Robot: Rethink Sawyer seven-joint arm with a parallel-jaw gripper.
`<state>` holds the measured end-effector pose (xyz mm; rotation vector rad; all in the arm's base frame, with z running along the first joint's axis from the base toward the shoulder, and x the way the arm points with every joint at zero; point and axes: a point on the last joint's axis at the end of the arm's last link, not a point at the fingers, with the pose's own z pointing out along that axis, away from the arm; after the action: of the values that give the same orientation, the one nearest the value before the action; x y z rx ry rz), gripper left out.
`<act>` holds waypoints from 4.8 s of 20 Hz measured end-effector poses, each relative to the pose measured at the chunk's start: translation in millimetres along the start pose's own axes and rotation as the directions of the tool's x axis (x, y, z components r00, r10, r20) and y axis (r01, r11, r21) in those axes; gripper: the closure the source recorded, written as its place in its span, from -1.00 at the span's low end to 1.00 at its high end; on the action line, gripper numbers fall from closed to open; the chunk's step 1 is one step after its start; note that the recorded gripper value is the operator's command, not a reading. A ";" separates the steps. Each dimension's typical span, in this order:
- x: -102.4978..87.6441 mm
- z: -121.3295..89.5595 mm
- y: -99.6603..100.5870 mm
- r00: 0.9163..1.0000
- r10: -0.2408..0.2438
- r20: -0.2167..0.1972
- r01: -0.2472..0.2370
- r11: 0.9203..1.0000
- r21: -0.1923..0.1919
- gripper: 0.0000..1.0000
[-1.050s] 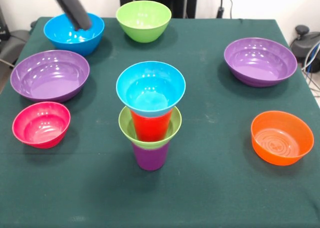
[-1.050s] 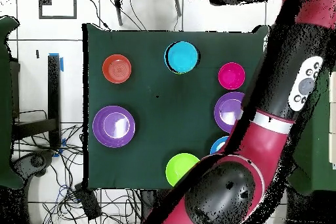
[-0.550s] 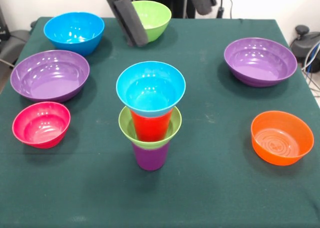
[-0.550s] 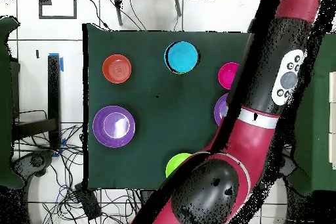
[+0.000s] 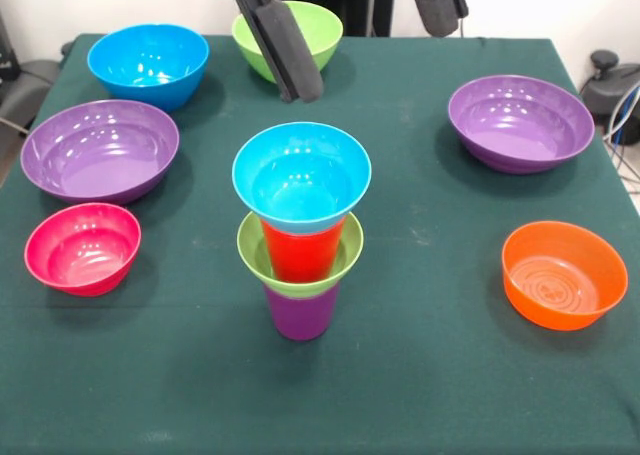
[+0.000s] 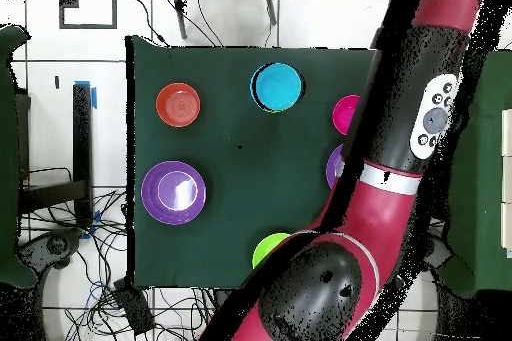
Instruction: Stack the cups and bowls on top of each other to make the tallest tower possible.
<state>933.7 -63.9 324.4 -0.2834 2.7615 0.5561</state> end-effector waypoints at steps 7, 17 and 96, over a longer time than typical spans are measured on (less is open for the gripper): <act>-2.0 2.7 -0.1 1.000 -0.001 0.015 0.001 1.000 0.007 -1.00; -8.2 22.5 0.5 0.998 -0.008 0.067 0.005 0.999 0.043 -1.00; 187.9 249.2 111.5 0.997 -0.030 0.066 0.025 0.998 0.065 -1.00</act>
<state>795.2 113.3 81.0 -0.2820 2.7004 0.4602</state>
